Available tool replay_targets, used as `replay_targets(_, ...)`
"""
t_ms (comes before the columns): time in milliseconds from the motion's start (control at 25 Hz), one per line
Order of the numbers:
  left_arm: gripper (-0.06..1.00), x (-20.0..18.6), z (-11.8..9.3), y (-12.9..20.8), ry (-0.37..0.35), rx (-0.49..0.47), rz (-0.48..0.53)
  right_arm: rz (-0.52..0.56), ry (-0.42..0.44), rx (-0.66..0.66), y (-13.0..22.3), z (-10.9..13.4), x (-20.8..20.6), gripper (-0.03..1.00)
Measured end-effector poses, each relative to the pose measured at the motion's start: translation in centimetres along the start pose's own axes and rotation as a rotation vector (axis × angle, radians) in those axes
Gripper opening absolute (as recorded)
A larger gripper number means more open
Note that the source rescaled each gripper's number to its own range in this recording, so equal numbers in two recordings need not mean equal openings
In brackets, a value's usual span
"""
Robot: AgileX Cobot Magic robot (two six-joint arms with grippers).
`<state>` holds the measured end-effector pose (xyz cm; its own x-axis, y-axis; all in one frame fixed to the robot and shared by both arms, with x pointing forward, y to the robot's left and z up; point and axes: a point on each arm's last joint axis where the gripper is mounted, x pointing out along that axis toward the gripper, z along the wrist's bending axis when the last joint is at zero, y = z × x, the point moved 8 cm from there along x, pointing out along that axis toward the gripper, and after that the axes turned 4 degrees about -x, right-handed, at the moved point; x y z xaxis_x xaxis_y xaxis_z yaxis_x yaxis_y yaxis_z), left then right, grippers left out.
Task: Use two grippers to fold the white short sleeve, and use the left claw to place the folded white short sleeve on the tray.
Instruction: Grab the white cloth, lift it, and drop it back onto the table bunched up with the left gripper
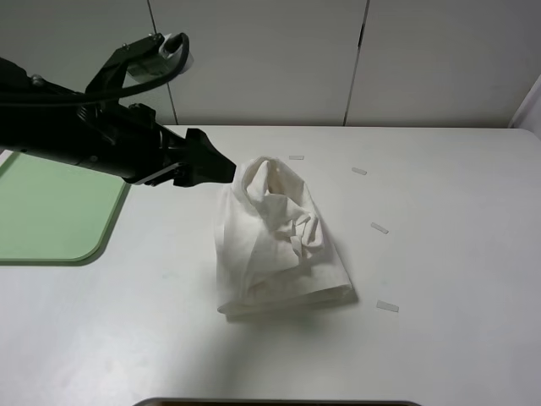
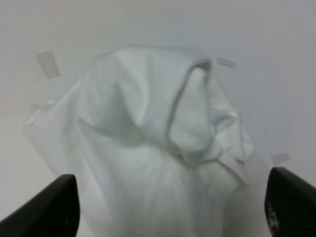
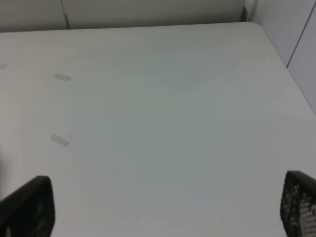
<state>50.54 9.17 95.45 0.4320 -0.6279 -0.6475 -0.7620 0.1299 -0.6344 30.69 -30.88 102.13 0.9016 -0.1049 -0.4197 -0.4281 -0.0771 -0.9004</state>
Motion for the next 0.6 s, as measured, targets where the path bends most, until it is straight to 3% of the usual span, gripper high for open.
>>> replay_targets(160, 0.76, 0.4, 0.8, 0.5, -0.020, -0.049, -0.006, 0.000, 0.000, 0.000, 0.0, 0.0, 0.0, 1.00)
replay_targets(400, 0.95, 2.8, 2.0, 1.1, -0.045, -0.067, 0.044, 0.000, 0.000, 0.000, 0.0, 0.0, 0.0, 1.00)
replay_targets(600, 1.00, 5.5, 2.7, -0.1, -0.046, -0.123, 0.053, 0.000, 0.000, 0.000, 0.0, 0.0, 0.0, 1.00)
